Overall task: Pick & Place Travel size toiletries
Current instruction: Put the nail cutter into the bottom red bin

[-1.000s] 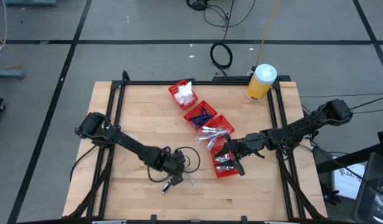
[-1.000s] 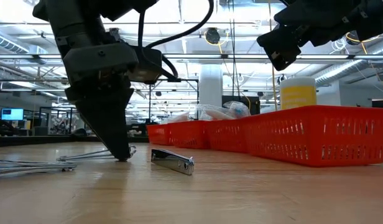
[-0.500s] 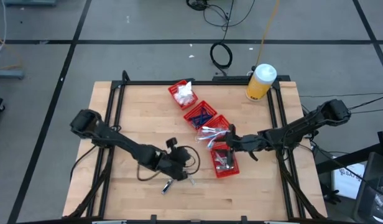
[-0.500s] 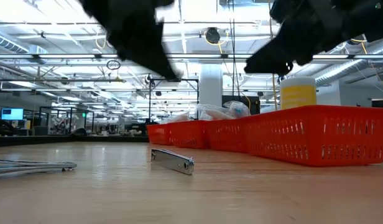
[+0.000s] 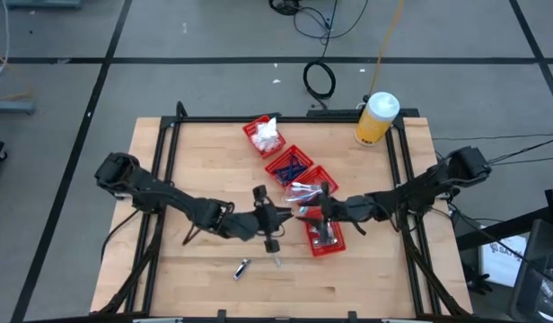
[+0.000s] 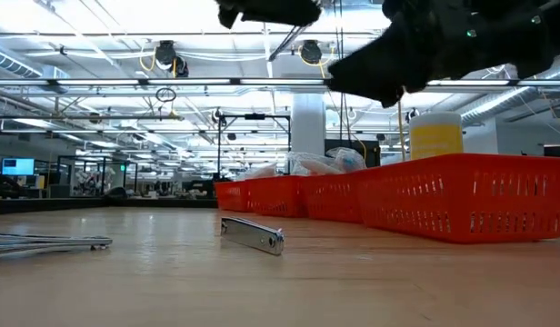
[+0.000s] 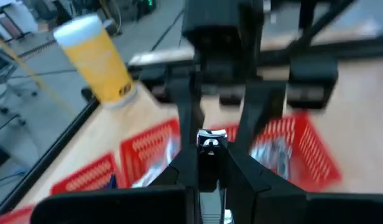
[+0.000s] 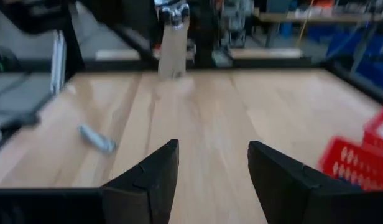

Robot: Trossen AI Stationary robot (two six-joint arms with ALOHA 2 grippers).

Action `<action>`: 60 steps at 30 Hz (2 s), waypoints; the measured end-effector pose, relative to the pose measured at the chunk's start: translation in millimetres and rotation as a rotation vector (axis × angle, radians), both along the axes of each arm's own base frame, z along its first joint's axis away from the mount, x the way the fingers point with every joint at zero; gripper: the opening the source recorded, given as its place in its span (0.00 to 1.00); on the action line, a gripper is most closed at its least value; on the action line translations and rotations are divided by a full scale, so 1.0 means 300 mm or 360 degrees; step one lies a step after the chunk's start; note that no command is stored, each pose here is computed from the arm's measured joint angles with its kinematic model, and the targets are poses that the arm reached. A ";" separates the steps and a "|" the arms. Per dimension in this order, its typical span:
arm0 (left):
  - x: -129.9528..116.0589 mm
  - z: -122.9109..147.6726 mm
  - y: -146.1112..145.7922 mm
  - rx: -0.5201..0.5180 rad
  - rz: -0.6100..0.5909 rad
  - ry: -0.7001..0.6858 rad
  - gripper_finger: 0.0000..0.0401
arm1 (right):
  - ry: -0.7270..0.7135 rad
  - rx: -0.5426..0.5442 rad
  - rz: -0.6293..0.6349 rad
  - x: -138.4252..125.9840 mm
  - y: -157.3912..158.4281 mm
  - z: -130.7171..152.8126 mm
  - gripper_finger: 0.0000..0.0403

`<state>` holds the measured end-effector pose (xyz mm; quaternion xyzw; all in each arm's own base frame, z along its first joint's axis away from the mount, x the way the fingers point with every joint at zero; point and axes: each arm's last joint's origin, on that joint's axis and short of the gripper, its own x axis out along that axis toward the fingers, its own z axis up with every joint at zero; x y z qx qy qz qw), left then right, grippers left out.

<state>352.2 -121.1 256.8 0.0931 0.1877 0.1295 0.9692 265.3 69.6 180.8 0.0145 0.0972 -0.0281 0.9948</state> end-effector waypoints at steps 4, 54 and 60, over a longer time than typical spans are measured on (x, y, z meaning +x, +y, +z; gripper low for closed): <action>0.020 0.018 0.020 -0.0039 -0.0097 -0.0075 0.09 | -0.0142 0.0019 0.0005 0.021 -0.003 0.005 0.46; 0.078 0.084 0.089 -0.0139 -0.0298 -0.0427 0.41 | -0.0345 0.0009 0.0282 0.043 -0.024 0.030 0.16; 0.025 0.111 0.073 0.0010 -0.0197 -0.0287 0.51 | -0.0124 0.0114 0.0365 0.014 -0.023 0.035 0.16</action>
